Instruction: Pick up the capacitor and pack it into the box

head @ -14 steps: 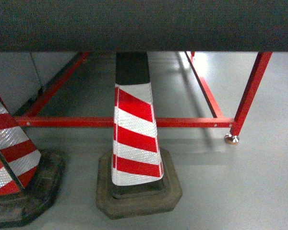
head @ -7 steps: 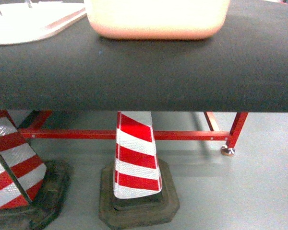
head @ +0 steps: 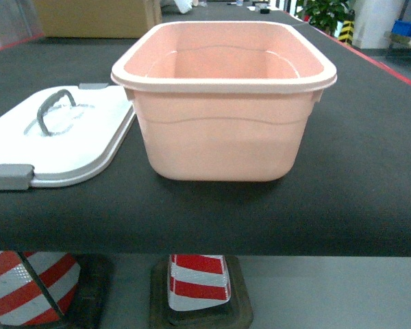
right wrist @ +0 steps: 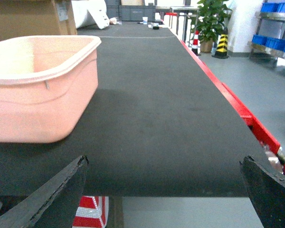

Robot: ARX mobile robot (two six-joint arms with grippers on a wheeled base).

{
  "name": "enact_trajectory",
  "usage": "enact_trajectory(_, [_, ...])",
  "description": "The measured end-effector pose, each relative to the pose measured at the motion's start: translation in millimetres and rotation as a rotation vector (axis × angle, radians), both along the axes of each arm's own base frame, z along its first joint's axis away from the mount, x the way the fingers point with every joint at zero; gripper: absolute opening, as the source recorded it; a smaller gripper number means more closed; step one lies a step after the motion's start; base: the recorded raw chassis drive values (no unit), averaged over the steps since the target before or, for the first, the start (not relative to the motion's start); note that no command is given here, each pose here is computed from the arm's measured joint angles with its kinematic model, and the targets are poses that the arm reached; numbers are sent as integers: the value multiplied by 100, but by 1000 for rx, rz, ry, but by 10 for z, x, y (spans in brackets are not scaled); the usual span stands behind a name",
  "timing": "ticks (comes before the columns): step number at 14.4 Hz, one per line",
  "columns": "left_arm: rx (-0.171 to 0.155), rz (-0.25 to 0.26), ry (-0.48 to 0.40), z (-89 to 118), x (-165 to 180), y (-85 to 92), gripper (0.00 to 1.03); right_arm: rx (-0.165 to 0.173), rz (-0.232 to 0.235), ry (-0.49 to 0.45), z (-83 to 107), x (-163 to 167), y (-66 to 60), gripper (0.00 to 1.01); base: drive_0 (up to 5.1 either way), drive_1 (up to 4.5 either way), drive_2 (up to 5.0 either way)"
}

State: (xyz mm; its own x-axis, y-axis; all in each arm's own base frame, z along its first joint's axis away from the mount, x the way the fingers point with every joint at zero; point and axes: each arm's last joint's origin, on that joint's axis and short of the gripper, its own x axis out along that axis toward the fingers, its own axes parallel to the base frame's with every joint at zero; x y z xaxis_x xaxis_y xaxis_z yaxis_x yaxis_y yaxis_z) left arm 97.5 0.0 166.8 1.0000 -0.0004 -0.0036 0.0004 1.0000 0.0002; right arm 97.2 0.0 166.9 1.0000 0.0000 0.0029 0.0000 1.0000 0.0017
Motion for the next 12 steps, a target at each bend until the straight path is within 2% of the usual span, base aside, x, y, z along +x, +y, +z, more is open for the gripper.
enact_trajectory(12, [0, 1, -1, 2, 0, 0, 43, 1, 0, 0, 0, 0, 0, 98, 0, 0, 0])
